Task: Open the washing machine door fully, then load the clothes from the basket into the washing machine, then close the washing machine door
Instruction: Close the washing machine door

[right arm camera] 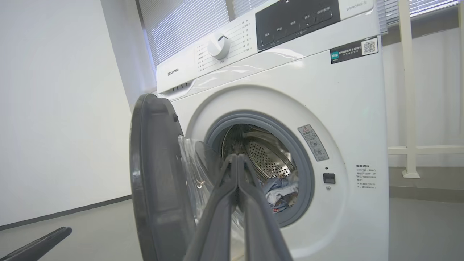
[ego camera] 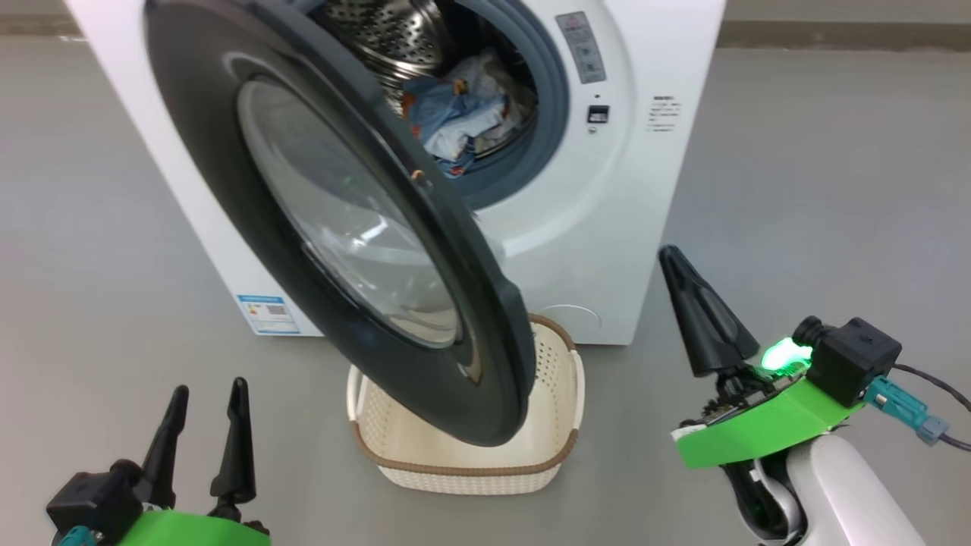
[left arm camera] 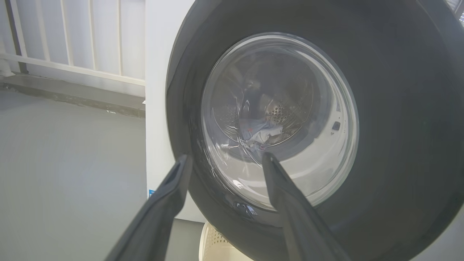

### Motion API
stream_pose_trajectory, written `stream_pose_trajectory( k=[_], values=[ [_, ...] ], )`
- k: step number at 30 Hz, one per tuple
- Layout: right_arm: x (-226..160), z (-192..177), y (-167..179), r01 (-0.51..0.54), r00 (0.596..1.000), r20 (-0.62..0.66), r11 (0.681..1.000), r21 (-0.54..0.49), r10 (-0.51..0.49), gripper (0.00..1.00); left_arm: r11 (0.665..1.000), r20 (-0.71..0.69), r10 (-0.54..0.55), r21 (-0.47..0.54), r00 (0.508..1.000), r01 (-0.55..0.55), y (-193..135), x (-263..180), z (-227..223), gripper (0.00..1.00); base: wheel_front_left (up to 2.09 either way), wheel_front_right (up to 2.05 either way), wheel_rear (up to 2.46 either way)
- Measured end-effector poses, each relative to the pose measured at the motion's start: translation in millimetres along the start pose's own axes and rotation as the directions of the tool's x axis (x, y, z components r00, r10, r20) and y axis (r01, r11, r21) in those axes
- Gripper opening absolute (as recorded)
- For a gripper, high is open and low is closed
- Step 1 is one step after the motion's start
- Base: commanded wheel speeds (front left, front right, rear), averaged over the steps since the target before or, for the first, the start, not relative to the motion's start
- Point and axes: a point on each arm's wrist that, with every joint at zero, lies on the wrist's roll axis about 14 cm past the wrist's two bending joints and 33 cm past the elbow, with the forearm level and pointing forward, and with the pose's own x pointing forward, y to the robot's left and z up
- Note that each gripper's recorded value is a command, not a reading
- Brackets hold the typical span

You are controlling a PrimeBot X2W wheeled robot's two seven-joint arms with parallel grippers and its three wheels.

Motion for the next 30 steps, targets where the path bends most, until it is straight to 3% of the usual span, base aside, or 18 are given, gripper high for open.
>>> stream_pose_trajectory(
  k=[8, 15, 30],
  values=[
    [13.7, 26.9, 85.1, -0.255, 0.963, 0.1, 0.966, 0.045, 0.25, 0.0, 0.999, 0.017, 0.036, 0.002, 0.999, -0.036, 10.2, -11.1, 6.9, 1.0, 0.0, 0.0, 0.0],
    [7.1, 14.8, 124.8, -0.378, 0.925, 0.066, 0.923, 0.068, 0.374, 0.0, 0.998, 0.022, 0.061, -0.002, 0.998, -0.061, 16.5, -17.0, 8.9, 1.0, 0.0, 0.0, 0.0],
    [-15.1, -84.9, 134.9, -0.461, 0.845, -0.259, 0.883, 0.091, 0.468, 0.0, 0.991, 0.036, 0.134, -0.001, 0.99, -0.134, 37.4, -34.3, 15.1, 1.0, 0.0, 0.0, 0.0]
  ],
)
